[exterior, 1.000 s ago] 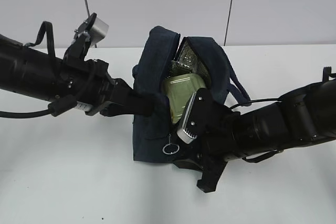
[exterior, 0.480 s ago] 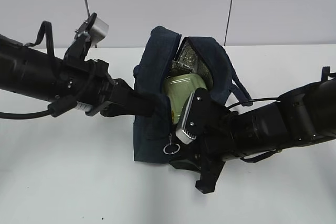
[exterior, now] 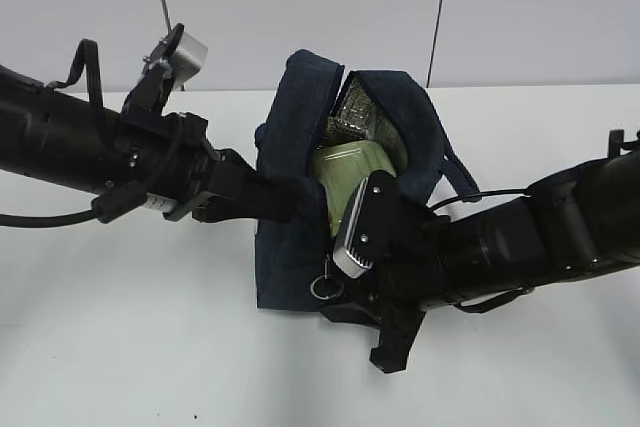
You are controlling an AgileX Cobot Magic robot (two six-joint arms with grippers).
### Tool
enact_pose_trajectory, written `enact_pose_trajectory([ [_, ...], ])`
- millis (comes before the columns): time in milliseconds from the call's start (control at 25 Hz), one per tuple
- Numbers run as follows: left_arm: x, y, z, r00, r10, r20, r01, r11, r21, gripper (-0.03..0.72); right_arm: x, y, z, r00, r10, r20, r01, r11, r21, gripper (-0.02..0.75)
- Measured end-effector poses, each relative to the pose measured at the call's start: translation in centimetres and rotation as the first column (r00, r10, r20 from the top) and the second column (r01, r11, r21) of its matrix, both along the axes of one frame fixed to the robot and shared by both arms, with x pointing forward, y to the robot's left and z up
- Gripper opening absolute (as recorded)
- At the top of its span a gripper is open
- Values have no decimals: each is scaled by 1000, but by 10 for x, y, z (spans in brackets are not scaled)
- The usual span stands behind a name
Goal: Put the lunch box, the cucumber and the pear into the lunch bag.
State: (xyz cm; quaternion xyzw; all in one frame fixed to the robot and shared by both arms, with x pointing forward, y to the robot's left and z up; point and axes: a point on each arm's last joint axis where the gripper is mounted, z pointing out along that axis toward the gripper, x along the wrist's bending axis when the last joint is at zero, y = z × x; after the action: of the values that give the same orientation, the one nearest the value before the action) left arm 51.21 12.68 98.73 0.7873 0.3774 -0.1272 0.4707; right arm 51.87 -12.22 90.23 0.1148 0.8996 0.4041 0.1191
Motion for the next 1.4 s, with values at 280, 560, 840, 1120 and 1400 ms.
enact_pose_trajectory([
  [280,0,0,0,1000,3,-3,-3,1000,-6,-12,4,3,-6,1000,9,-14,-9,1000,8,205],
  [560,0,0,0,1000,2,-3,-2,1000,-7,-12,6,4,-5,999,-7,-32,8,1000,24,167],
  [840,0,0,0,1000,2,-3,-2,1000,-6,-12,6,4,-5,998,-33,-56,34,999,28,135],
  [1120,0,0,0,1000,2,-3,-2,1000,-6,-12,7,2,0,998,-54,-40,54,998,16,134],
  [1400,0,0,0,1000,3,-2,-3,1000,-5,-12,7,2,3,996,-73,-51,74,997,26,133],
])
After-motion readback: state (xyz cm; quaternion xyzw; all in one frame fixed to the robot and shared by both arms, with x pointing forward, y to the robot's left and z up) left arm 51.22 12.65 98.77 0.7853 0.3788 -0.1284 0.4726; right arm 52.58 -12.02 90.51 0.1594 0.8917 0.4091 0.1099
